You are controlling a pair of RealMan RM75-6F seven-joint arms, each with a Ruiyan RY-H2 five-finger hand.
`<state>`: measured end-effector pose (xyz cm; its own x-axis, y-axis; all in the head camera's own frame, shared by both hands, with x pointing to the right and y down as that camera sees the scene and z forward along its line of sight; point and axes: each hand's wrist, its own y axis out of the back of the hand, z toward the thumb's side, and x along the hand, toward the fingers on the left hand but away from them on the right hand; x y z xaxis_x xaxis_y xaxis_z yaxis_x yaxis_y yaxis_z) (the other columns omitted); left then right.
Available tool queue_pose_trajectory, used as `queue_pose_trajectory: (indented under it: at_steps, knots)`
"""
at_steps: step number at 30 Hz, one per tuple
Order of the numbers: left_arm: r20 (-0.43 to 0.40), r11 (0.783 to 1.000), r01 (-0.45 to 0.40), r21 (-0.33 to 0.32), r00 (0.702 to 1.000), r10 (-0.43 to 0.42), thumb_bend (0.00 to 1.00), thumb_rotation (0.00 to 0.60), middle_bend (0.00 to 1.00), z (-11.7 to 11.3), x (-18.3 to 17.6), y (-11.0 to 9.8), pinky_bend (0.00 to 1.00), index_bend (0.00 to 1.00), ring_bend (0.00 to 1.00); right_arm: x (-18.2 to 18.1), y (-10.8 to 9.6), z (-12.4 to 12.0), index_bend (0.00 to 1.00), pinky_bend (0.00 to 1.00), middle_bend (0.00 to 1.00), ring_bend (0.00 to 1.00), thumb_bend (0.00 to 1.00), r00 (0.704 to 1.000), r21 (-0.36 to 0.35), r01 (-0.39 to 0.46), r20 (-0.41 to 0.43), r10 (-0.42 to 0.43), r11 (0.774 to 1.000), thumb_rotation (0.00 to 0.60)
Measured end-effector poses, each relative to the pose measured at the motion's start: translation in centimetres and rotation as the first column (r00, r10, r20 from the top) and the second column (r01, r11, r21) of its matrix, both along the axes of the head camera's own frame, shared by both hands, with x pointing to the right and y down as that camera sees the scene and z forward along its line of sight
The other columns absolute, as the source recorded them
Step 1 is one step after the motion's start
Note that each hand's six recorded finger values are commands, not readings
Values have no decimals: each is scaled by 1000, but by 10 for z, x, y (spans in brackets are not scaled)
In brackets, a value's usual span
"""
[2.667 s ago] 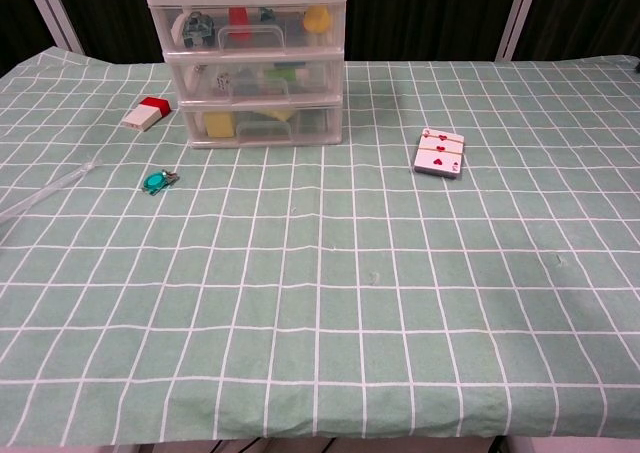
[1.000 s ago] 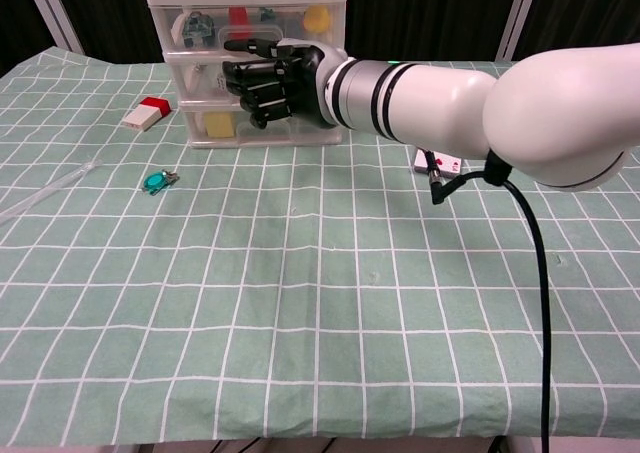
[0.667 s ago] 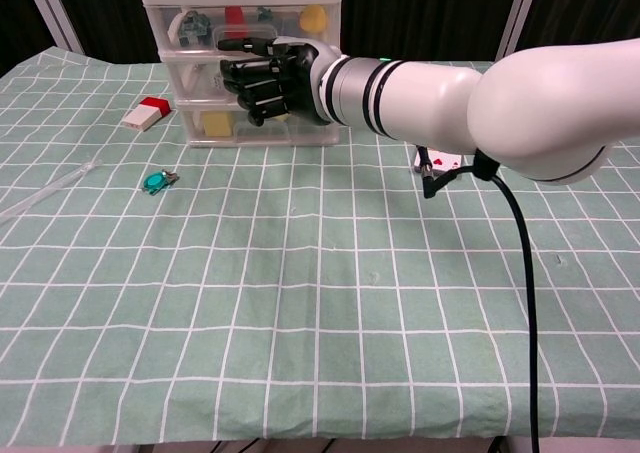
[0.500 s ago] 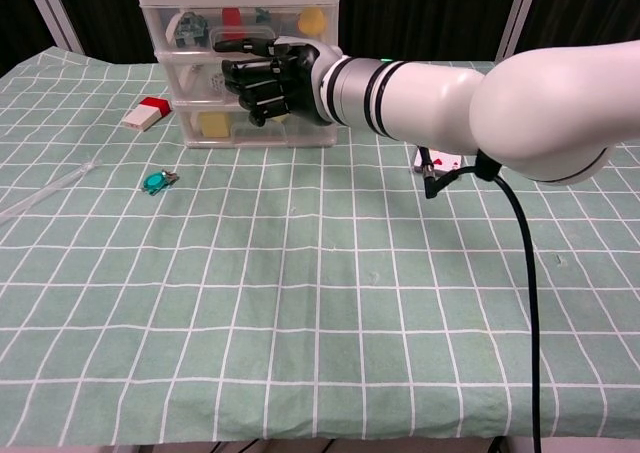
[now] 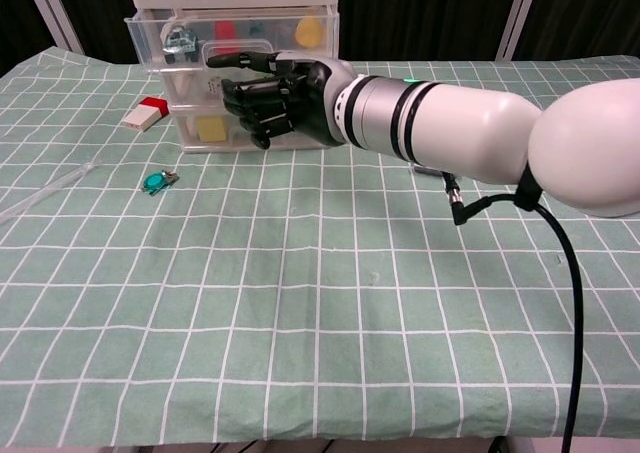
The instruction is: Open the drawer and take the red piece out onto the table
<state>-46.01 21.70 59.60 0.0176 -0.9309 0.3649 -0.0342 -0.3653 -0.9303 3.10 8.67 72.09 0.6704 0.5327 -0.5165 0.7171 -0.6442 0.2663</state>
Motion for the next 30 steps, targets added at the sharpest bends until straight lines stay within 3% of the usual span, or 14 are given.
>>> queue_pose_trajectory:
  at_steps: [3, 5, 8, 10, 17, 25, 30]
  knots:
    - [-2, 1000, 1, -2, 1000, -1, 0, 600, 225, 1, 0, 0, 202, 287, 161, 4, 10, -3, 271, 756, 751, 743, 537, 1000, 4, 20, 5, -20, 1000, 600]
    - [-2, 1000, -1, -5, 1000, 1, 0, 600, 225, 2, 0, 0, 202, 287, 161, 7, 15, -5, 189, 756, 744, 737, 514, 999, 15, 40, 2, -40, 999, 600]
    - [-1, 1000, -2, -7, 1000, 2, 0, 600, 225, 3, 1, 0, 202, 287, 161, 12, 20, -9, 42, 757, 732, 723, 394, 997, 39, 81, -14, -80, 996, 600]
    - [-1, 1000, -1, -6, 1000, 1, 0, 600, 225, 3, 1, 0, 202, 287, 161, 18, 23, -11, 8, 756, 727, 719, 341, 993, 65, 116, -39, -114, 991, 600]
    - [1, 1000, 1, -9, 1000, -1, 0, 600, 224, 2, 1, 1, 203, 287, 161, 45, 31, -32, 0, 756, 723, 718, 333, 967, 196, 238, -140, -213, 951, 600]
    - [-3, 1000, -7, 1, 1000, 7, 0, 600, 225, 0, 5, 0, 202, 287, 161, 74, 13, -75, 0, 759, 728, 725, 359, 940, 386, 308, -262, -217, 870, 600]
    - [-2, 1000, -5, -3, 1000, 5, 0, 600, 225, 0, 6, 1, 202, 287, 161, 80, -3, -75, 0, 762, 736, 728, 359, 926, 385, 320, -320, -200, 866, 600]
